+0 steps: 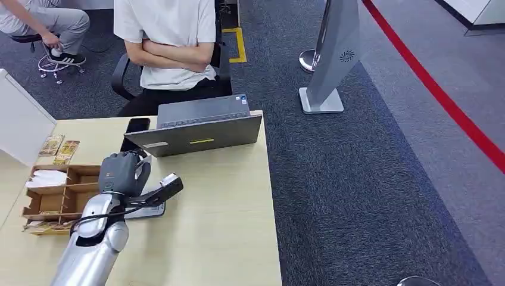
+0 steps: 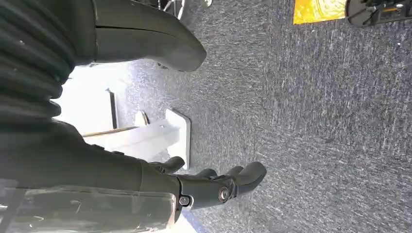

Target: Pass the card to the sensor for recognition and then transmit it.

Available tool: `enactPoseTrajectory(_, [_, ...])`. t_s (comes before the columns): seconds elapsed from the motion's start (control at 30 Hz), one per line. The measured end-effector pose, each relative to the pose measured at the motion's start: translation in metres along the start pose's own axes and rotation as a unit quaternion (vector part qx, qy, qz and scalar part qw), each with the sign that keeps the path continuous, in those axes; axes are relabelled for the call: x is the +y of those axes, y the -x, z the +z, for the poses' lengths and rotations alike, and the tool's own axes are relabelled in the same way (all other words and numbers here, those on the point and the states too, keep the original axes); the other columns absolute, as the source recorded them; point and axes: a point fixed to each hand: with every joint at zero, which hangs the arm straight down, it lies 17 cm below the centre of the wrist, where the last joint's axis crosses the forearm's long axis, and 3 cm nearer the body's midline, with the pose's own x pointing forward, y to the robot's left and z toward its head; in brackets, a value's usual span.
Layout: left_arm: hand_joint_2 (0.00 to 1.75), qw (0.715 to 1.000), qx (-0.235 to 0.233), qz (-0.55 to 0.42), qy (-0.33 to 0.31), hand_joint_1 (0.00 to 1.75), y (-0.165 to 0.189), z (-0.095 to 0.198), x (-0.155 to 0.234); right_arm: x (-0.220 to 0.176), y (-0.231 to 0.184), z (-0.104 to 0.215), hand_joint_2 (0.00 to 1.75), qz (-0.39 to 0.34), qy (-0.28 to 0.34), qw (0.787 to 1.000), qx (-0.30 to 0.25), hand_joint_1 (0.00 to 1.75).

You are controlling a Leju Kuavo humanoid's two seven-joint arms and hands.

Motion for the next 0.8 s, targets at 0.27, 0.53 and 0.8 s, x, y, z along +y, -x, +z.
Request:
enactPoseTrajectory(0.27, [1.75,0.997,-0.007,-0.035,0.074,1.75,0.010,0.026,-0.038,0.002,0.007,0.000,1.75,-0.019,-0.004,1.000,0.012,0.00])
enactPoseTrajectory(0.53, [1.75,0.993,-0.015,-0.066,0.101,1.75,0.025,0.046,-0.053,0.003,0.009,0.000,1.75,-0.030,-0.006,0.999,0.017,0.00])
enactPoseTrajectory(0.8, [1.75,0.990,-0.016,-0.075,0.116,1.75,0.038,0.076,-0.067,0.002,0.012,-0.001,1.75,-0.036,-0.004,0.999,0.021,0.00])
